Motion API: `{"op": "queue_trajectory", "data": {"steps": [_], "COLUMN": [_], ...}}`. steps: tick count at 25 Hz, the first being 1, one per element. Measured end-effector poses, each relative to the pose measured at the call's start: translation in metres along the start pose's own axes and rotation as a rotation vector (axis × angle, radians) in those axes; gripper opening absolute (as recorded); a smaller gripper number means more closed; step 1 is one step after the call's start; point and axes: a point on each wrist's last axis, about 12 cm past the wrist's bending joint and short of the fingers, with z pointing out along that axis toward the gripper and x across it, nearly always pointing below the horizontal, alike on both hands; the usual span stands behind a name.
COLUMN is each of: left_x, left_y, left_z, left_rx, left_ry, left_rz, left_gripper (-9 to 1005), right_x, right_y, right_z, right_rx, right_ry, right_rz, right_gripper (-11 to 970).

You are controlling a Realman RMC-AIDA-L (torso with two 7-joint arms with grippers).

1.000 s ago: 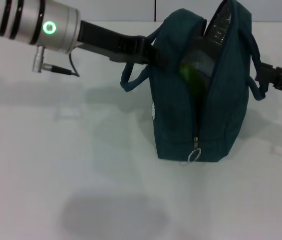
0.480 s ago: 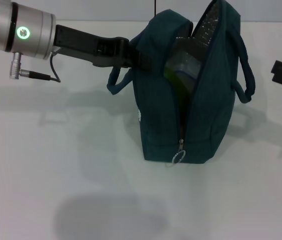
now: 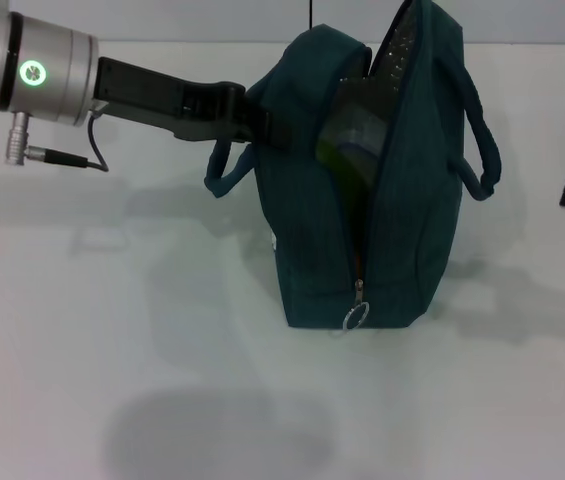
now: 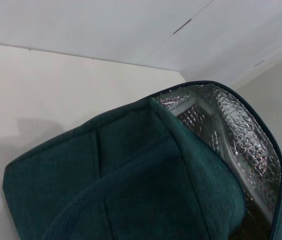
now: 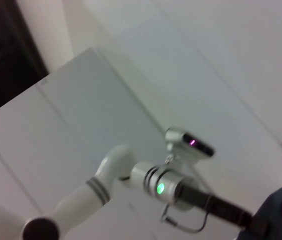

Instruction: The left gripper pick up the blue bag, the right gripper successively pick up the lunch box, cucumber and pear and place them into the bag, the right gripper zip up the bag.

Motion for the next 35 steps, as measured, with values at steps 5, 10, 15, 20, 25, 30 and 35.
{"op": "queue_trajectory", "data": {"steps": [5,10,15,20,25,30,35], "left_x": [0.0,0.001,0.002,0.004,0.004,0.003,0.002], "left_y": [0.0,-0.001,0.0,0.001,0.0,0.0,0.001], "left_z": [0.002,0.003,0.004,0.005,0.005,0.005,0.005], "left_rx": [0.006,0.011,0.015,0.021,0.023,0.022,0.017], "left_ry": [-0.008,-0.01,-0.01,-0.015,-0.018,-0.02,-0.026], "left_rz": [0.01,0.017,0.015,0.02,0.029,0.036,0.037], "left_gripper": [50,50,50,51,51,51,52], "right_x": [0.012,0.033,0.049,0.055,0.061,0.065,0.064], "right_y": [-0.004,-0.021,-0.03,-0.038,-0.047,-0.054,-0.057], "right_z": [0.016,0.051,0.079,0.086,0.091,0.1,0.105], "right_rx": [-0.022,0.013,0.037,0.08,0.144,0.176,0.182], "right_ry": [0.103,0.233,0.313,0.342,0.37,0.395,0.382], "right_rz": [0.008,0.027,0.026,0.034,0.038,0.021,-0.011], "right_gripper": [855,855,854,849,842,835,829]}}
